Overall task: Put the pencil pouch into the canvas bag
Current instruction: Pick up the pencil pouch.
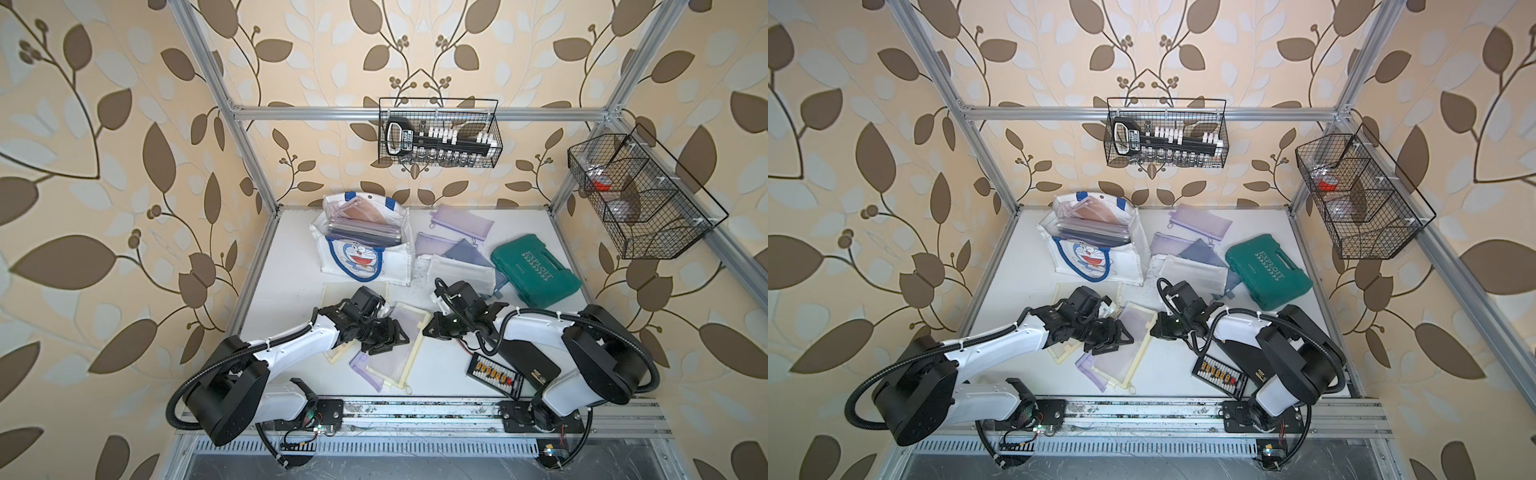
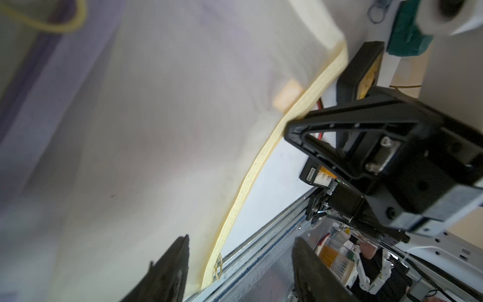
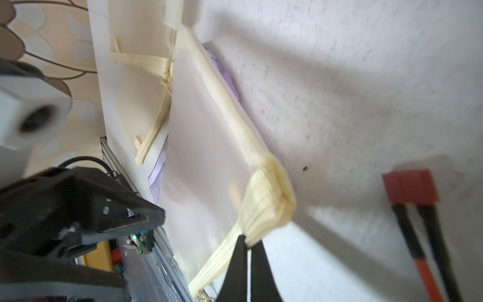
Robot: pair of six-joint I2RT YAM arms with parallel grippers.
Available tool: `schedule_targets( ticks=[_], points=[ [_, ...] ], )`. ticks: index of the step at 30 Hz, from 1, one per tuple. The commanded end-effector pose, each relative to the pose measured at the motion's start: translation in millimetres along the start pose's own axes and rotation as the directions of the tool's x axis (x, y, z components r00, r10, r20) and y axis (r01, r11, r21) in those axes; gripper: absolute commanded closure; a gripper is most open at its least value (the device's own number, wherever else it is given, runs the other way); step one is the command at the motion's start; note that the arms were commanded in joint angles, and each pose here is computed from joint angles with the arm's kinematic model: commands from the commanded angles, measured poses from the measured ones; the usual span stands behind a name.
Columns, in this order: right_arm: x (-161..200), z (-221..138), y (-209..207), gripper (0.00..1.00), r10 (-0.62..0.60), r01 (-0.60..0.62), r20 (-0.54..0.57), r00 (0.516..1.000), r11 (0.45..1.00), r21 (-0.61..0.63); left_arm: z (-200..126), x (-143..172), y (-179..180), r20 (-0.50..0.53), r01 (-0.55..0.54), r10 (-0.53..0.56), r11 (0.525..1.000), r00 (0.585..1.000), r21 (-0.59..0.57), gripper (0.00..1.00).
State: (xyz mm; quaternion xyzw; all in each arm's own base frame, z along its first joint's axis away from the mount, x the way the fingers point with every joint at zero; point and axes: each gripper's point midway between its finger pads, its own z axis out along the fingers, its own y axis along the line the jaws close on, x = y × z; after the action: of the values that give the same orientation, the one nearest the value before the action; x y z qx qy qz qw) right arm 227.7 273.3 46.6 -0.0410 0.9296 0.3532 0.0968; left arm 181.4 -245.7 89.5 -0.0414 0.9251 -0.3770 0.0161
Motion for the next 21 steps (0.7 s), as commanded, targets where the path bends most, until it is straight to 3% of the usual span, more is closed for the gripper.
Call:
schedule_targets(
  ticks=[1,9,18,21],
  points=[
    [0,-23,6,1.00,-0.101,0.101,0.000,0.995,0.994,0.030,-33,-9,-19,0.070,-0.093,0.097,0.994,0.993,-0.055,0.35],
    [-2,-51,28,1.00,-0.230,0.230,0.002,0.973,0.973,0.012,-56,-29,-21,0.145,-0.132,0.135,0.991,0.980,-0.033,0.27],
    [5,-51,25,1.00,-0.259,0.260,-0.047,0.965,0.965,0.022,-45,-33,-22,0.193,-0.225,0.201,0.968,0.960,0.110,0.08],
    [6,-51,24,1.00,-0.261,0.263,-0.049,0.964,0.964,0.026,-38,-35,-21,0.198,-0.247,0.220,0.960,0.955,0.128,0.06]
  ],
)
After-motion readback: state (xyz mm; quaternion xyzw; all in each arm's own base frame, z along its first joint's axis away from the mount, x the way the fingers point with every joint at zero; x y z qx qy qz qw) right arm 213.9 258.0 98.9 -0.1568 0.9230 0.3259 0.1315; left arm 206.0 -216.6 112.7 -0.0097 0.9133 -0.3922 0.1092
